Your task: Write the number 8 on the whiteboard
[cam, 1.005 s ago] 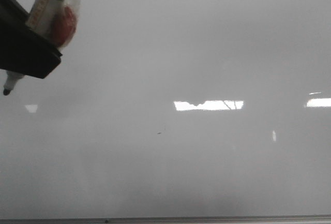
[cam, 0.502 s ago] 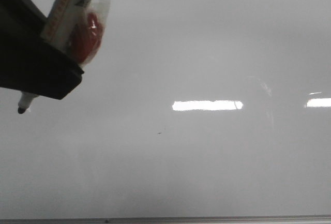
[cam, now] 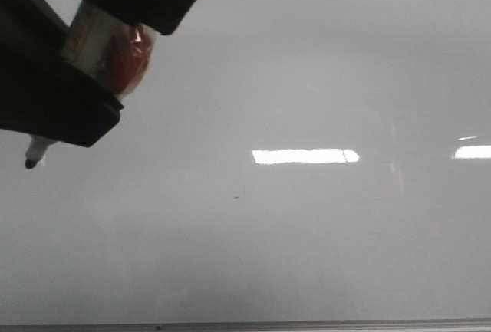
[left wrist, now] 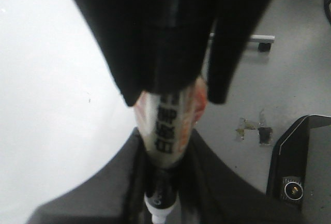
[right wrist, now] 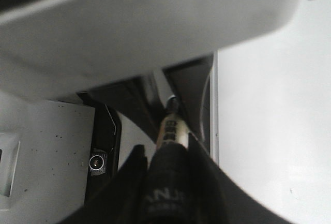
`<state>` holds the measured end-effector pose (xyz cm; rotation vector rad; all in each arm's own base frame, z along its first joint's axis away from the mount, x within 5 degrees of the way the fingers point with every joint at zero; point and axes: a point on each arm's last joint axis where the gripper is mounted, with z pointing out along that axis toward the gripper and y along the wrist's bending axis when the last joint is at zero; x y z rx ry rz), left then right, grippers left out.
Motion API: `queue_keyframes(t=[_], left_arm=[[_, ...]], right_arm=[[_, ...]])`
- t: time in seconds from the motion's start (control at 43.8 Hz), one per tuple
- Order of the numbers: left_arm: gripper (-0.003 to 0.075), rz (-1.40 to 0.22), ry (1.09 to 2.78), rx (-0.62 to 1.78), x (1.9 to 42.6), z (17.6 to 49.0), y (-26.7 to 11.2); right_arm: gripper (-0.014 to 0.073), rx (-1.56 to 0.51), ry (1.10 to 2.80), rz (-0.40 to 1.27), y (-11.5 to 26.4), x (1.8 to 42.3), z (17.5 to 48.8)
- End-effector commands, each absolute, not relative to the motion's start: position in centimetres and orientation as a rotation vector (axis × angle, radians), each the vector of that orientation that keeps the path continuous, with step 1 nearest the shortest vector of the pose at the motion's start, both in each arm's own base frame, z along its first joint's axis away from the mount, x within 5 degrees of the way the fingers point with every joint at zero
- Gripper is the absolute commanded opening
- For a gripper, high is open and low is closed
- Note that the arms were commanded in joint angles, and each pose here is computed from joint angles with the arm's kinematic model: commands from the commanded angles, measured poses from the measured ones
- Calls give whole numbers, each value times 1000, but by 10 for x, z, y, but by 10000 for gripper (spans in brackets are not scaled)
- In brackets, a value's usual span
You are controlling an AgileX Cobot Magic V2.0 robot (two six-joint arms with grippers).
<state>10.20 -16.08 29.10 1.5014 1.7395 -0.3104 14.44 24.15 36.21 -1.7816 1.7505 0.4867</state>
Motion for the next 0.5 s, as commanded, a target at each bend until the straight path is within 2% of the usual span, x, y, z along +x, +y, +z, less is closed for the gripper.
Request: queue_keyframes(t=[0.0, 0.068, 0.137, 0.205, 0.274, 0.32, 0.365, 0.479], left_arm=[[29, -345, 1643, 1429, 103, 310, -164], [106, -347, 1637, 1424, 103, 311, -165], [247, -350, 1628, 1416, 103, 312, -165], [414, -360, 1632, 1399, 103, 312, -165], [538, -367, 1621, 1385, 101, 316, -162], [559, -380, 1629, 1365, 100, 318, -160], [546, -393, 1634, 1345, 98, 321, -157], [438, -424, 1630, 1296, 90, 329, -144]], right_arm=[[58, -1708, 1670, 514, 241, 142, 384], [-22, -1716, 1675, 515, 240, 142, 383], [-78, -1722, 1682, 513, 240, 142, 382], [-70, -1728, 1683, 504, 239, 142, 382], [-71, -1730, 1689, 498, 238, 143, 381], [-71, -1724, 1701, 493, 236, 145, 381], [-71, -1710, 1728, 482, 232, 151, 379], [-71, -1623, 1816, 476, 217, 167, 375]])
